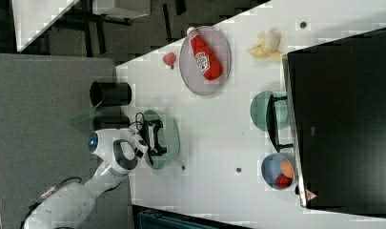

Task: Drag strainer left to right.

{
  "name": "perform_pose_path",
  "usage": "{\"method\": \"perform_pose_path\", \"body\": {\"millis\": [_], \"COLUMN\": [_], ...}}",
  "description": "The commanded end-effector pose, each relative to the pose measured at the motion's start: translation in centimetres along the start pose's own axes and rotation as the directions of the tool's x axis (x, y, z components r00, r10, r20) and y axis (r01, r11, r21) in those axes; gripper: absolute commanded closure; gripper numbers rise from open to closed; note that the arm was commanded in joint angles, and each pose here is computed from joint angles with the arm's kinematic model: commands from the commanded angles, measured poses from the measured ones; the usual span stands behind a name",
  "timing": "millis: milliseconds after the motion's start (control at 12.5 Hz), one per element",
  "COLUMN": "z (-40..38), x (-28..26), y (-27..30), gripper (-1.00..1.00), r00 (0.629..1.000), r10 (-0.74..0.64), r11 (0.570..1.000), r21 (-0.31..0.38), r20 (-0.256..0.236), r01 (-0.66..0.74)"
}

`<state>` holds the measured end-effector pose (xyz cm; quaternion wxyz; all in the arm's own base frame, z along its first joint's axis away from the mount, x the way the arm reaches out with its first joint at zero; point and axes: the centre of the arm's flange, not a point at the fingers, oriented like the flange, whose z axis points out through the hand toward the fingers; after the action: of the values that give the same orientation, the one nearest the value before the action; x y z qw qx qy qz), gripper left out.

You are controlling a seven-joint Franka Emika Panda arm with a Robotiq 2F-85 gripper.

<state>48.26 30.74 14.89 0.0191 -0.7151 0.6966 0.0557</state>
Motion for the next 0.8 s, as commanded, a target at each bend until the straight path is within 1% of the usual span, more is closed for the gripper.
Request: {"method": "perform_pose_path", "body": {"millis": [80,240,800], "z": [0.2,-0.1,-1.3], "x": [1.9,3.7,12.1], "y": [-0.4,-0.5,-0.6], "gripper": [-1.00,-1.00,-1.00], "r00": [0.998,0.996,0.998], "r10": [0.063,0.086,0.036], "r11": [0.998,0.996,0.999], "r21": [-0.005,-0.006,-0.008], "r20": [-0.009,-0.023,-0.056], "r01": [-0.063,-0.087,-0.036]}}
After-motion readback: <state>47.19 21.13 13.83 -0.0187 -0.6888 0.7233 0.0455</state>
